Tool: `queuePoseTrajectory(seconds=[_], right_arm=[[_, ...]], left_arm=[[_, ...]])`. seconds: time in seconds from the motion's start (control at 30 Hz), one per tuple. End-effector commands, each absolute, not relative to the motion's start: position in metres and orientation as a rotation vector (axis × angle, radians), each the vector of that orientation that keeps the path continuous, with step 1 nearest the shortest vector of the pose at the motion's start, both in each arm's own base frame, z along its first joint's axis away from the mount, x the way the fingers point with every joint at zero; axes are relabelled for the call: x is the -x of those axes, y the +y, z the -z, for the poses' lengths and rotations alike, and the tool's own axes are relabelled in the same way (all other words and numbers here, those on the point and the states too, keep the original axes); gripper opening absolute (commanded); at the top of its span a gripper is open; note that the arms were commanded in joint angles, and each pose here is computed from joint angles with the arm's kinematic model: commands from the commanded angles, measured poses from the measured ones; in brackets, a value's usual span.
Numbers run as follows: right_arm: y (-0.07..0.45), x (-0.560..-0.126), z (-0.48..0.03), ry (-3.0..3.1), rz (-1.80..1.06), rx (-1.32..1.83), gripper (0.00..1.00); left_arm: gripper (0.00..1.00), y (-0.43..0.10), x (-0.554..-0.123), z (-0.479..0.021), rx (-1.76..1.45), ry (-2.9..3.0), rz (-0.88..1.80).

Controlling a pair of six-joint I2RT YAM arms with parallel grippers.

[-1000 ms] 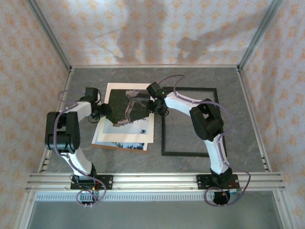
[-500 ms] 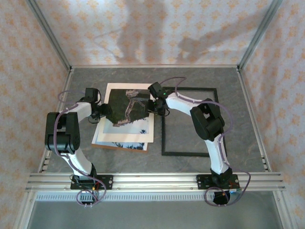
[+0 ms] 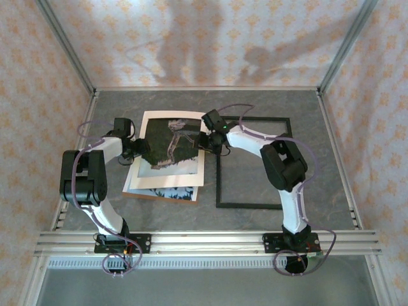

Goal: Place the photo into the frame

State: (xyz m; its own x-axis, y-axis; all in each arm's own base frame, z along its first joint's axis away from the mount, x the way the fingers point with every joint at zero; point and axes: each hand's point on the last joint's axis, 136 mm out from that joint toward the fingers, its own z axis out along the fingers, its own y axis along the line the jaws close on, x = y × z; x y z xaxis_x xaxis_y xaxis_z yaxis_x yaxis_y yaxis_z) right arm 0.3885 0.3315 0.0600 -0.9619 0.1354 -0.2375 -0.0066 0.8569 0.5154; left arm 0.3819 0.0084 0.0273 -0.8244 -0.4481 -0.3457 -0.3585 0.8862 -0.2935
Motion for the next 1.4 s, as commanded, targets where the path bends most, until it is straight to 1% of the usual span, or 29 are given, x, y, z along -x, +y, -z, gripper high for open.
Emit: queuePoseTrajectory(seconds=[0.0, 0.27, 0.47, 0.63, 0.77, 0.87, 0.97, 1.2, 1.33, 1.37], right_arm=[[0.338, -0.396, -0.092, 2.666, -0.892, -0.133, 0.45], [0.335, -0.4, -0.104, 2.58, -0.996, -0.333, 0.48], [0.342, -0.404, -0.111, 2.501, -1.111, -0.394, 0.48], [0.35, -0.404, -0.11, 2.482, -1.159, -0.321, 0.47], [0.351, -0.402, -0.101, 2.51, -1.109, -0.195, 0.46], [0.346, -0.401, -0.09, 2.54, -1.026, -0.127, 0.43], [0.343, -0.404, -0.084, 2.56, -0.973, -0.109, 0.37], [0.337, -0.411, -0.074, 2.598, -0.883, -0.158, 0.14], [0.329, -0.411, -0.079, 2.6, -0.813, -0.132, 0.01], [0.327, -0.41, -0.082, 2.6, -0.802, -0.118, 0.0]], left_arm=[[0.55, 0.002, -0.371, -0.024, 0.593, 2.672, 0.326], [0.55, 0.001, -0.372, -0.025, 0.591, 2.669, 0.329], [0.55, 0.001, -0.373, -0.024, 0.59, 2.67, 0.333], [0.55, 0.0, -0.372, -0.024, 0.587, 2.669, 0.335], [0.55, -0.001, -0.373, -0.024, 0.585, 2.669, 0.339], [0.55, -0.002, -0.373, -0.024, 0.583, 2.67, 0.341], [0.55, -0.002, -0.373, -0.024, 0.581, 2.67, 0.341], [0.55, -0.002, -0.374, -0.026, 0.581, 2.666, 0.339], [0.58, -0.003, -0.376, -0.033, 0.587, 2.645, 0.346], [0.6, -0.002, -0.378, -0.036, 0.595, 2.631, 0.348]])
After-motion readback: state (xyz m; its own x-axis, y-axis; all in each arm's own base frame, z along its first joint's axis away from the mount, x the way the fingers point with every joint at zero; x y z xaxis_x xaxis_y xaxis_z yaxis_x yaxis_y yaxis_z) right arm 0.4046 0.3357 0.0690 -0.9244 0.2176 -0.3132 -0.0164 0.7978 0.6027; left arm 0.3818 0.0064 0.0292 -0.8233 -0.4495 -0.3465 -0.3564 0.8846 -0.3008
